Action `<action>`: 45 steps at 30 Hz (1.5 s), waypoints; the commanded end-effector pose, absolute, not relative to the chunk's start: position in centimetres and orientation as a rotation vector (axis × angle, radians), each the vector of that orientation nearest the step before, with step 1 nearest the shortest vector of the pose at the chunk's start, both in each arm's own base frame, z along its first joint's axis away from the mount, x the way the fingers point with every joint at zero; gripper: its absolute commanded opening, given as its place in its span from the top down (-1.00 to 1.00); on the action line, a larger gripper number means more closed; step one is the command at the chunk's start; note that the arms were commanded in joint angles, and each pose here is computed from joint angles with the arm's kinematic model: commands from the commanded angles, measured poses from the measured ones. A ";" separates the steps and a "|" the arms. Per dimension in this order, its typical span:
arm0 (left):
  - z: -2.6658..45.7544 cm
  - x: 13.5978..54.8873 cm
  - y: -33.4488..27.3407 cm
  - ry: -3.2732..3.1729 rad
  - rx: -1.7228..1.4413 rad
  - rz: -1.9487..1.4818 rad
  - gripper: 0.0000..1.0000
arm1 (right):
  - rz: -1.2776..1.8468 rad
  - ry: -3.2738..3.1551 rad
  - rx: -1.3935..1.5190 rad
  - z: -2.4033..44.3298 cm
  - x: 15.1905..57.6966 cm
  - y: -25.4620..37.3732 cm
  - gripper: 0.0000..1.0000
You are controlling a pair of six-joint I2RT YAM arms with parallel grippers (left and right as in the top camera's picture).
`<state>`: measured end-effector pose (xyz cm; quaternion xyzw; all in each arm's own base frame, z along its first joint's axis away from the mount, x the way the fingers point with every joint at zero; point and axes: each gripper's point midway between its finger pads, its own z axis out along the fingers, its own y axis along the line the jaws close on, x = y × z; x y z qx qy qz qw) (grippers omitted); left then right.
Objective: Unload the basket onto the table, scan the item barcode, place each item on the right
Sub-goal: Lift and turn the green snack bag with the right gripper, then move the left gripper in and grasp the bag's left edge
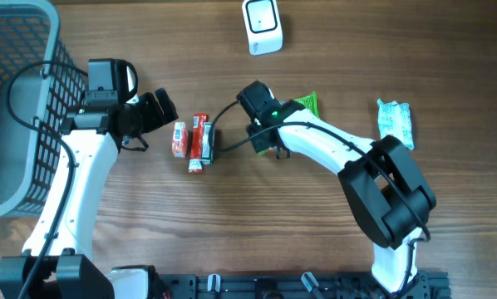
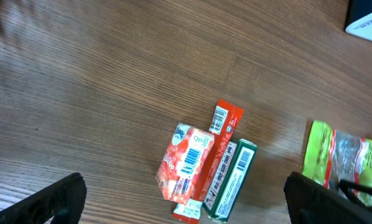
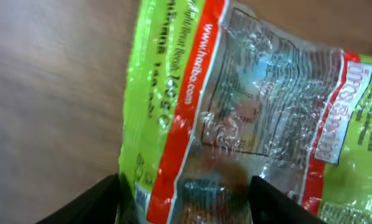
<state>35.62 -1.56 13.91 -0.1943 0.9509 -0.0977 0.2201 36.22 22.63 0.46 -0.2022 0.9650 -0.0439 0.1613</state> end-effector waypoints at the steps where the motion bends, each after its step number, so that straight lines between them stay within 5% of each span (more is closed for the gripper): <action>1: 14.1 35.5 -1.6 2.622 -0.539 -0.282 -1.00 | -0.203 2.835 -0.678 -0.2 34.0 20.9 -0.46; 4: 14.1 35.5 -1.6 2.621 -0.539 -0.282 -1.00 | -0.268 2.883 -0.809 -0.4 32.4 19.6 -0.63; 10: 14.1 35.5 -1.6 2.622 -0.539 -0.282 -1.00 | -0.268 2.949 -0.848 0.5 30.5 18.9 -0.63; 18: 14.1 35.5 -1.6 2.622 -0.539 -0.282 -1.00 | -0.048 2.795 -0.728 8.4 32.3 19.6 -1.00; 24: 14.1 35.5 -1.6 2.621 -0.539 -0.282 -1.00 | 0.343 2.814 -0.701 9.4 33.6 17.2 -1.00; 34: 14.1 35.5 -1.6 2.622 -0.539 -0.282 -1.00 | 0.278 2.855 -0.462 7.1 36.2 11.2 -0.99; 37: 14.4 35.9 -1.9 2.605 -0.530 -0.308 -1.00 | 0.278 2.851 -0.460 5.8 36.0 11.1 -0.74; 45: 17.2 35.4 -10.4 2.579 -0.348 -0.918 -1.00 | 0.345 2.861 -0.454 5.5 35.4 11.7 -0.79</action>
